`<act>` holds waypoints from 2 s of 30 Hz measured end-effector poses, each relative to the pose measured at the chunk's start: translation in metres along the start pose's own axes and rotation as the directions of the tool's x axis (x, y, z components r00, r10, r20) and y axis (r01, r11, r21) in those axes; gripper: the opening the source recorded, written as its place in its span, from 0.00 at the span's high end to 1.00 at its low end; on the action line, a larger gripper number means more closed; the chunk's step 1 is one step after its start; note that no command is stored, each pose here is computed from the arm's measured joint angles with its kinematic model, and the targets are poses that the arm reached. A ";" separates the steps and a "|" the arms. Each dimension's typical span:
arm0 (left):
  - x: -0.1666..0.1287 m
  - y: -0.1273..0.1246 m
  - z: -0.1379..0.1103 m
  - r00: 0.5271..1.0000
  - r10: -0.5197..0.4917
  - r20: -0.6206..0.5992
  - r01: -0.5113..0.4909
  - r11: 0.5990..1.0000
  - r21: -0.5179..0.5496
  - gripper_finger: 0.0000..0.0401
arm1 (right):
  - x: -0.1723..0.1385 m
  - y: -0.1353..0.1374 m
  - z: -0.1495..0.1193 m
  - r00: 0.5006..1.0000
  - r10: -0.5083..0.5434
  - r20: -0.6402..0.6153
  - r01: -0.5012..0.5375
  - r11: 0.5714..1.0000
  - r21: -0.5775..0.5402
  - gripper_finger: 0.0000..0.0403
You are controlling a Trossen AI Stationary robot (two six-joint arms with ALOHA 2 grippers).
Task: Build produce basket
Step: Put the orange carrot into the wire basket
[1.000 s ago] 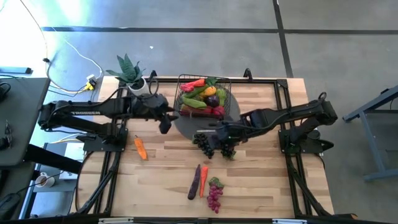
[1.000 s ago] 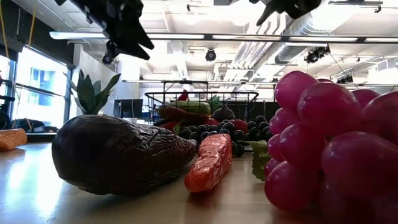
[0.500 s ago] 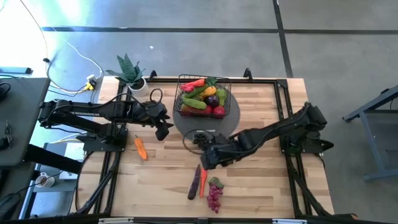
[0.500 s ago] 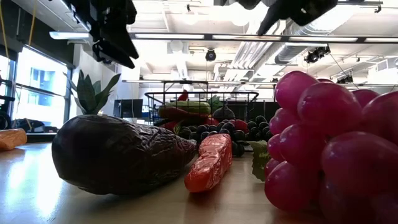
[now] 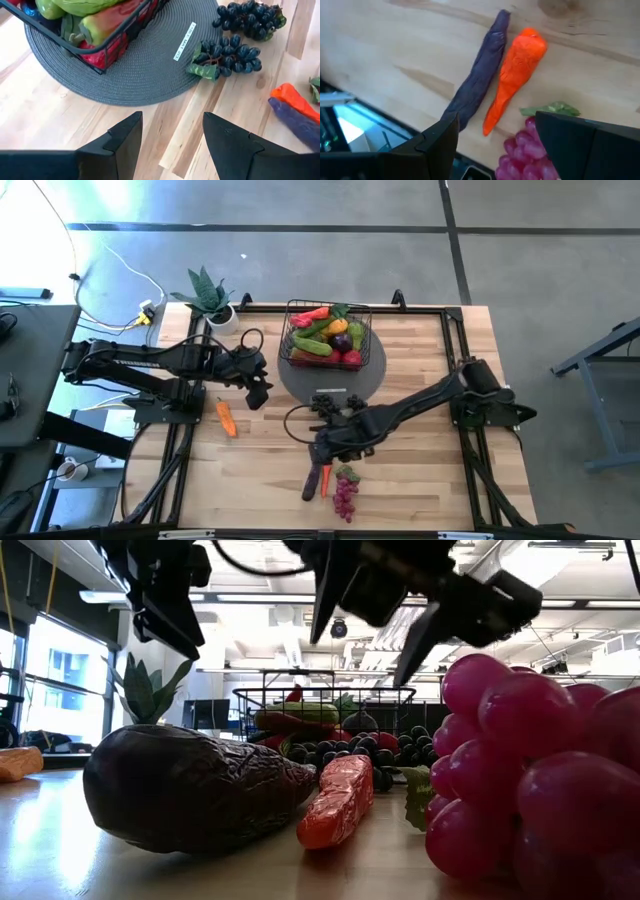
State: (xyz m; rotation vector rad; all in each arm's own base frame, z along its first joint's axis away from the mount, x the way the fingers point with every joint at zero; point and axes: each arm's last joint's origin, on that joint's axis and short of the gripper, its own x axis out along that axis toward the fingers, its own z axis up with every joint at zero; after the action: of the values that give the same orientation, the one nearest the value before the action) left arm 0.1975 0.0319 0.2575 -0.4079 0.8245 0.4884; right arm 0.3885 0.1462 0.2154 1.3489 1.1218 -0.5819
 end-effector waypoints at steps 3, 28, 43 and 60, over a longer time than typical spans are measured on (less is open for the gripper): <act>0.000 0.000 0.000 1.000 -0.001 -0.005 0.001 1.000 0.003 0.51 | 0.010 -0.002 0.003 1.000 -0.025 0.005 0.025 0.999 0.027 0.39; 0.000 0.000 -0.001 1.000 0.000 -0.010 0.001 0.997 0.073 0.51 | 0.064 -0.019 0.024 0.984 -0.169 0.051 0.154 0.963 0.223 0.41; 0.000 0.000 -0.001 0.999 -0.027 -0.026 0.031 0.987 0.157 0.51 | 0.065 -0.020 0.025 0.981 -0.183 0.058 0.160 0.948 0.274 0.76; 0.000 0.001 -0.006 0.996 -0.021 -0.081 0.046 0.949 0.311 0.51 | 0.013 0.030 0.059 0.949 -0.048 0.310 0.005 0.991 0.137 0.78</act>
State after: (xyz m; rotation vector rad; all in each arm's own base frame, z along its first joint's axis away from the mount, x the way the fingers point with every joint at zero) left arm 0.1930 0.0298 0.2537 -0.1475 0.9509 0.3041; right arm 0.4372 0.0999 0.2092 1.3020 0.8541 -0.8723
